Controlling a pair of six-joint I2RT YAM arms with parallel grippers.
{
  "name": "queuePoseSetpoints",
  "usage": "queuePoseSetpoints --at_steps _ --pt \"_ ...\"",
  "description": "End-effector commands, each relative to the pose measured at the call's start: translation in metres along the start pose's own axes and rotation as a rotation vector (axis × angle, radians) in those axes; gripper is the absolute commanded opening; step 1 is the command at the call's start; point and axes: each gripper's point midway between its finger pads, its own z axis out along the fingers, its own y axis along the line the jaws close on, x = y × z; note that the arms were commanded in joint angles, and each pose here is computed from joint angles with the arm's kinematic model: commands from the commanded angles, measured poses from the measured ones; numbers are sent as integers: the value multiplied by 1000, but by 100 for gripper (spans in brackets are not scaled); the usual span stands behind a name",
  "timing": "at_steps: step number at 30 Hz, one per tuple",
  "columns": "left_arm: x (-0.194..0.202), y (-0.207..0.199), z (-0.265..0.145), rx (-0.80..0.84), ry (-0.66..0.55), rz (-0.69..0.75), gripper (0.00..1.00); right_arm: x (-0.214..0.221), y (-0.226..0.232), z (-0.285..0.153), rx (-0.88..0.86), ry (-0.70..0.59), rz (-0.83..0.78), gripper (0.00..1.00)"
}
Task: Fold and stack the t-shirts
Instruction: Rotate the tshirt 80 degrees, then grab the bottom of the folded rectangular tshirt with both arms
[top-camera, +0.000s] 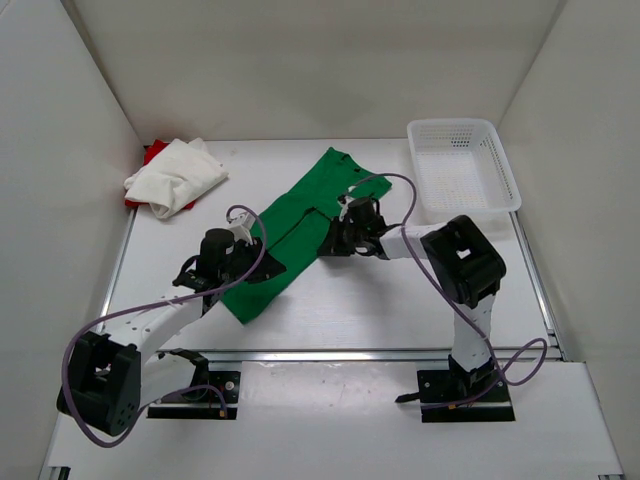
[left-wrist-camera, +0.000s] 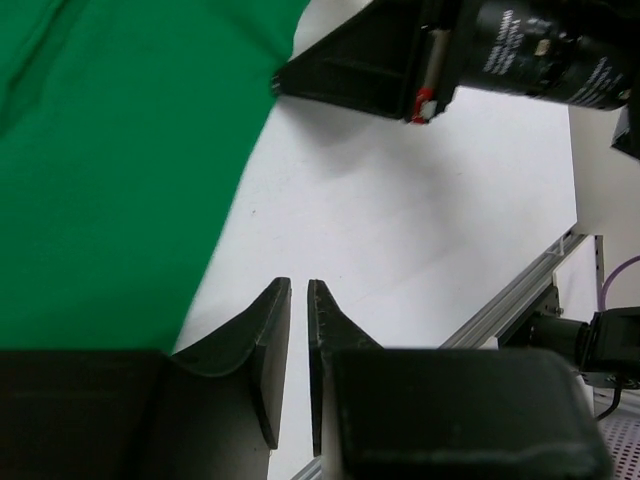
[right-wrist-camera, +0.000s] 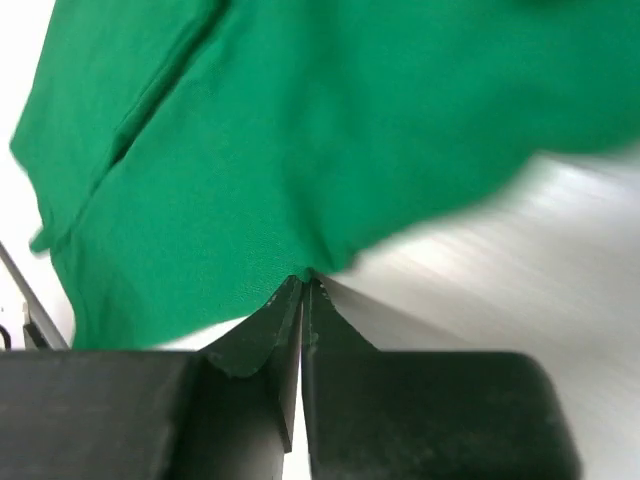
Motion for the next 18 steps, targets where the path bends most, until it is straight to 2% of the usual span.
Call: queuePoseSetpoints --at_steps 1,5,6,8,10,13,18 --pt "0 -3 3 -1 6 22 25 -24 -38 -37 70 -63 16 0" --pt "17 -8 9 -1 64 52 28 -32 -81 -78 134 -28 17 0" --pt "21 -7 11 -8 77 58 29 -34 -83 -85 130 -35 18 3" --pt "31 -4 13 -21 100 74 31 -39 -84 -104 119 -90 32 30" --pt "44 10 10 -77 136 74 31 -38 -78 -118 115 -123 42 38" --pt "49 29 3 -174 131 105 38 -26 -66 -136 144 -156 3 41" --pt "59 64 -10 -304 129 107 44 51 -34 -148 78 -95 16 42"
